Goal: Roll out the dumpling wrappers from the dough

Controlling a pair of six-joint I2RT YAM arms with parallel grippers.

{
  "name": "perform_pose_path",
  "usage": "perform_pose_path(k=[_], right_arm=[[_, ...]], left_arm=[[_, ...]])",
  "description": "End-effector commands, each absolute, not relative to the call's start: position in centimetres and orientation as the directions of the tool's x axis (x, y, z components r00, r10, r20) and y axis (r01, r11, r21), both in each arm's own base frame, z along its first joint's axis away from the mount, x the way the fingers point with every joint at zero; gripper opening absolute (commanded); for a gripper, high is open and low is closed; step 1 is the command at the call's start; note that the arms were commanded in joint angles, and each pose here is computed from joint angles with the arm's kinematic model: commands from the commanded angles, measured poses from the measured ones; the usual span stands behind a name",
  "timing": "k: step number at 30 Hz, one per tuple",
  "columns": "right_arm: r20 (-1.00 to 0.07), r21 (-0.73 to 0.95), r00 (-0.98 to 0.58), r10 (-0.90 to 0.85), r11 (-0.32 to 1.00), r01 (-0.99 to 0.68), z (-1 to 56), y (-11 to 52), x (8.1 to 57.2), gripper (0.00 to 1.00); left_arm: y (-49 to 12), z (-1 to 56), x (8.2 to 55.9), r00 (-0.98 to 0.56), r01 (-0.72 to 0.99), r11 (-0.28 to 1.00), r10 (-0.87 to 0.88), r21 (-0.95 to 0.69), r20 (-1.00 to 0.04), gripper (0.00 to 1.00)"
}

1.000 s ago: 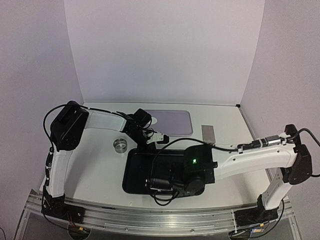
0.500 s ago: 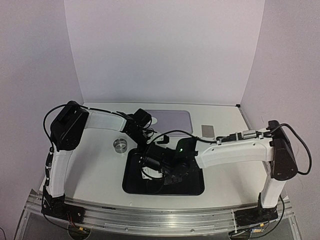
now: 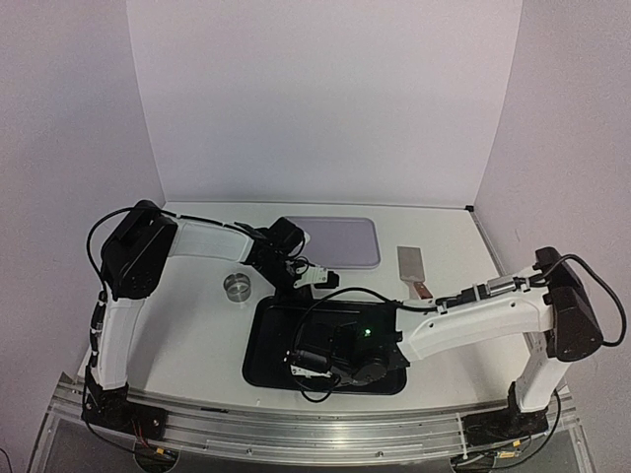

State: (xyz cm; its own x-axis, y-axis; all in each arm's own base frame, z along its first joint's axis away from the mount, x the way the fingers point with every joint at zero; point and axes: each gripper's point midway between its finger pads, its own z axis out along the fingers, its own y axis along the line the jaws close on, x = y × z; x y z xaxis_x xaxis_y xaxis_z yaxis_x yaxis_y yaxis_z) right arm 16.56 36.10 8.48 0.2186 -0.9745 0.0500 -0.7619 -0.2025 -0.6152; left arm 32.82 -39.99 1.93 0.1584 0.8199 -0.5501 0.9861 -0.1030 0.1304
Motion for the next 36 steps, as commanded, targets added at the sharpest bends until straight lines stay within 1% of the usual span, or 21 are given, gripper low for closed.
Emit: perform_pose_path(k=[1, 5, 8, 11, 13, 15, 20, 25, 28, 32, 34, 36], right_arm=[[0.185, -0.518, 0.221, -0.958, -0.286, -0.806, 7.9, 32.2, 14.8, 0.0], [0.109, -0.585, 0.169, -0.98, -0.201, -0.785, 10.4, 34.9, 16.7, 0.0], [0.084, -0.631, 0.167, -0.982, -0.182, -0.754, 12.3, 35.9, 17.5, 0.0], [0.076, -0.631, 0.176, -0.981, -0.184, -0.753, 13.2, 34.8, 16.9, 0.0], [0.088, -0.619, 0.181, -0.98, -0.196, -0.76, 12.6, 33.7, 16.1, 0.0], [0.081, -0.603, 0.165, -0.983, -0.18, -0.777, 12.1, 33.1, 15.6, 0.0], [0.078, -0.519, 0.163, -0.983, -0.18, -0.836, 9.3, 33.6, 14.0, 0.0], [0.035, -0.443, 0.174, -0.984, -0.171, -0.88, 7.3, 34.2, 11.7, 0.0], [0.049, -0.405, 0.175, -0.983, -0.179, -0.896, 5.6, 33.5, 11.3, 0.0], [0.058, -0.39, 0.149, -0.987, -0.16, -0.907, 4.1, 33.1, 12.5, 0.0], [0.05, -0.391, 0.133, -0.99, -0.142, -0.909, 4.0, 33.5, 12.4, 0.0], [0.028, -0.379, 0.13, -0.991, -0.131, -0.916, 4.1, 33.7, 11.2, 0.0]], left_arm=[[-38.7, 0.3, 35.8, 0.21, 0.963, -0.103, 0.867, 0.251, -0.452, 0.0], [-38.7, 0.1, 35.8, 0.207, 0.964, -0.1, 0.867, 0.247, -0.454, 0.0], [-38.7, 0.3, 35.8, 0.208, 0.963, -0.101, 0.866, 0.248, -0.455, 0.0], [-38.7, 0.5, 36.0, 0.213, 0.961, -0.103, 0.867, 0.256, -0.451, 0.0], [-38.8, 0.6, 36.0, 0.214, 0.961, -0.103, 0.866, 0.258, -0.452, 0.0], [-38.8, 0.6, 36.1, 0.212, 0.961, -0.1, 0.866, 0.258, -0.454, 0.0], [-38.8, 0.6, 36.0, 0.206, 0.963, -0.096, 0.865, 0.251, -0.458, 0.0], [-38.6, 0.4, 35.8, 0.209, 0.963, -0.103, 0.868, 0.249, -0.451, 0.0], [-38.8, 0.5, 36.0, 0.209, 0.962, -0.099, 0.866, 0.253, -0.455, 0.0], [-38.9, 0.5, 36.0, 0.209, 0.962, -0.097, 0.863, 0.254, -0.459, 0.0], [-38.9, 0.5, 36.0, 0.209, 0.963, -0.098, 0.863, 0.252, -0.46, 0.0], [-38.9, 0.5, 36.0, 0.208, 0.962, -0.098, 0.864, 0.253, -0.458, 0.0]])
